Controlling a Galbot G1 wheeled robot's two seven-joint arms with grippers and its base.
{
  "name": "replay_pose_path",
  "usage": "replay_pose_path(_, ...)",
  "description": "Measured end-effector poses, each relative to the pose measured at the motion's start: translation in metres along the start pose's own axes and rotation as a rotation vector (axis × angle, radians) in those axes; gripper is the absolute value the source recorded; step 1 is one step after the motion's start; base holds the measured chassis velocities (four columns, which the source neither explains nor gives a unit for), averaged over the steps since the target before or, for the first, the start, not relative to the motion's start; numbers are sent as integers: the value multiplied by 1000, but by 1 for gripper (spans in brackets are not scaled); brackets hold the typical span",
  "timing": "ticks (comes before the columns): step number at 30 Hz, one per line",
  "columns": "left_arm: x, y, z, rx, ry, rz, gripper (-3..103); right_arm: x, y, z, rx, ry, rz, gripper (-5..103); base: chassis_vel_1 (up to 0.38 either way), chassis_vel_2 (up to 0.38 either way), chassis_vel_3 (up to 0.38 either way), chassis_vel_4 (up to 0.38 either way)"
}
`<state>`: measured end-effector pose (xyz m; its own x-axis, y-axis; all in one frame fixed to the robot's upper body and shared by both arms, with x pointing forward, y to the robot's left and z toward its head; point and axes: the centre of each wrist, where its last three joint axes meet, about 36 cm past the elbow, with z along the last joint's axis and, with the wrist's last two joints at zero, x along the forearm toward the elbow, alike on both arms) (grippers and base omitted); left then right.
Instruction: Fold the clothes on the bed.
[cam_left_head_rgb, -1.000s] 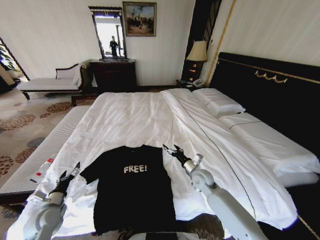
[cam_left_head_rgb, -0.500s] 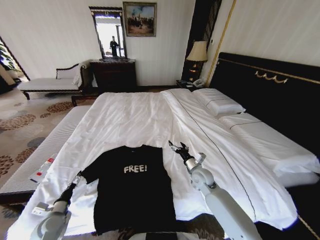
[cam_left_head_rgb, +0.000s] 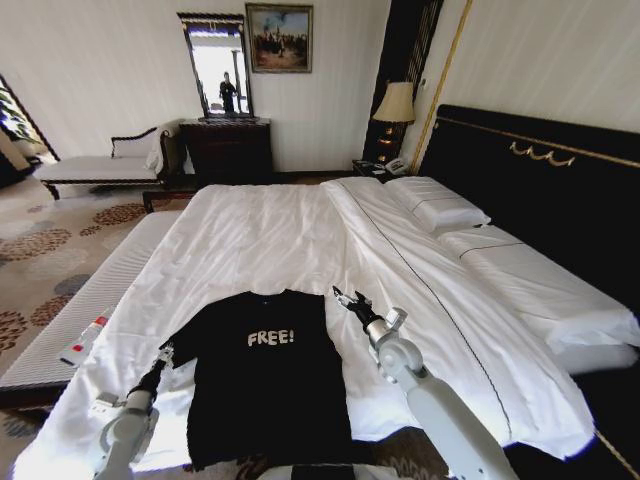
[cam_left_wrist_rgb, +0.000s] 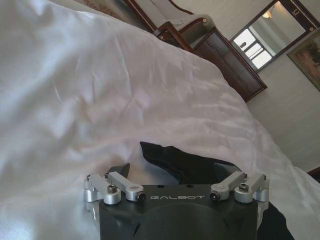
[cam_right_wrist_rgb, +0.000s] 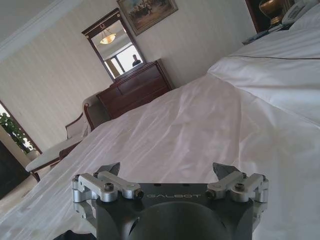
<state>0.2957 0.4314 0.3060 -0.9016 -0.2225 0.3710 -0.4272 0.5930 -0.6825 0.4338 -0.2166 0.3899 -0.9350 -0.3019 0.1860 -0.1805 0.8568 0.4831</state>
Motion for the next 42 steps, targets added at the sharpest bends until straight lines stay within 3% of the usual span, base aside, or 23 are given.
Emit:
replay_pose_path(3,-2,0,2,1,0,0,93,0,0,1,3,2,1,100,0,0,0,0)
replay_pose_path(10,-8,-3,4,1,-11,6,61,-1,4,6,-13,11,-6,100,0,0,0,0)
replay_pose_path(12,-8,-4,2,-1,-14,9,61,-1,4,7,-16,13,-5,100,0,0,0,0)
replay_pose_path(14,-9,-5,0,-6,-18,14,50,-2,3,9,-18,18,-2,100,0,0,0,0)
replay_pose_path(15,-9,-5,0,-6,-18,14,50,-2,3,9,-18,18,-2,100,0,0,0,0)
replay_pose_path(19,-8,-8,-2,-8,-25,22,28,-3,4,12,-21,26,-1,100,0,0,0,0)
replay_pose_path(21,-8,-8,-2,-8,-26,24,28,-3,4,13,-21,26,0,100,0,0,0,0)
replay_pose_path(25,-4,-14,-6,-33,-39,43,7,-4,3,14,-14,29,7,100,0,0,0,0)
replay_pose_path(26,-4,-14,-6,-33,-39,43,7,-4,3,14,-14,29,7,100,0,0,0,0)
replay_pose_path(31,4,-34,-22,-139,-80,119,0,-4,2,16,-14,36,20,100,0,0,0,0)
replay_pose_path(36,12,-56,-30,-177,-101,188,0,-5,1,17,-13,40,26,100,0,0,0,0)
replay_pose_path(42,17,-83,-20,-266,-84,277,0,-7,1,18,-12,47,29,100,0,0,0,0)
